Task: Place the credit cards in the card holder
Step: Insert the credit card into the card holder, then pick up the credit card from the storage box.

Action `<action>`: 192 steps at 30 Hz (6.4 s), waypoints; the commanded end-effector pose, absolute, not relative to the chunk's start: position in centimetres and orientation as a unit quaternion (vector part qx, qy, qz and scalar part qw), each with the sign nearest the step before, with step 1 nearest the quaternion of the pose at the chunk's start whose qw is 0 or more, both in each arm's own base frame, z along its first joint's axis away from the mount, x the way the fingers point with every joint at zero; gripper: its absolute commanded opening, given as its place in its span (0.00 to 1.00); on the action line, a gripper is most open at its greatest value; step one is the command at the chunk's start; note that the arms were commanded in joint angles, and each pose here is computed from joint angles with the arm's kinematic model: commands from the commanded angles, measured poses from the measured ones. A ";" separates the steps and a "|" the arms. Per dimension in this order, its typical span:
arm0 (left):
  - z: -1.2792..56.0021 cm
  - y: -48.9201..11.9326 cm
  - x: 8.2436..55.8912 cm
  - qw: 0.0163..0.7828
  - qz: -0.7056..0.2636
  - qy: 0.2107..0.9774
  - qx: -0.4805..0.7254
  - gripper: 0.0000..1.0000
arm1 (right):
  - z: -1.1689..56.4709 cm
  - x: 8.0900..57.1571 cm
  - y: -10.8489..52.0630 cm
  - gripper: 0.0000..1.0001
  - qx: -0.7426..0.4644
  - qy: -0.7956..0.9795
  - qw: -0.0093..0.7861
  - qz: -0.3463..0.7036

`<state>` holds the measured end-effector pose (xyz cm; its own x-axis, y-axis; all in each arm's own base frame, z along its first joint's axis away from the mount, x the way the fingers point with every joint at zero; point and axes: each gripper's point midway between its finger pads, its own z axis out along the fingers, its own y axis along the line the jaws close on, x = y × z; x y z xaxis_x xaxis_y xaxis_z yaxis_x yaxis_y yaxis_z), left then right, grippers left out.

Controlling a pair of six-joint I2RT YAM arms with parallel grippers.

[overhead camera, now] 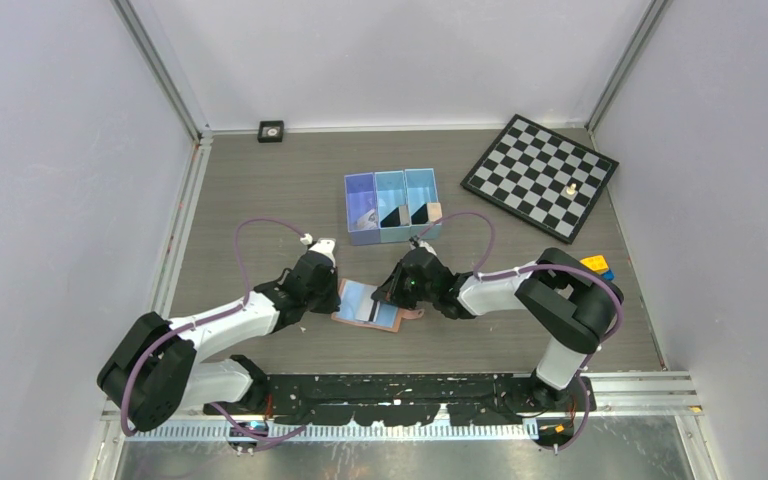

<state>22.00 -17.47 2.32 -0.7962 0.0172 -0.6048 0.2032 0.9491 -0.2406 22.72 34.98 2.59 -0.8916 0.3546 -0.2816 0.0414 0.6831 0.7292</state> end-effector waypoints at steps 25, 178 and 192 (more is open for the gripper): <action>1.7 -20.9 19.6 0.255 -0.240 0.932 0.093 0.00 | -3.1 22.8 33.0 0.01 0.141 0.924 0.212 0.284; 16.9 -15.8 24.7 0.305 -0.206 0.924 0.104 0.92 | 12.7 42.2 17.6 0.51 0.026 0.963 0.257 0.077; 16.6 -15.9 24.6 0.298 -0.209 0.925 0.106 0.92 | 12.8 41.9 17.7 0.26 0.024 0.964 0.254 0.081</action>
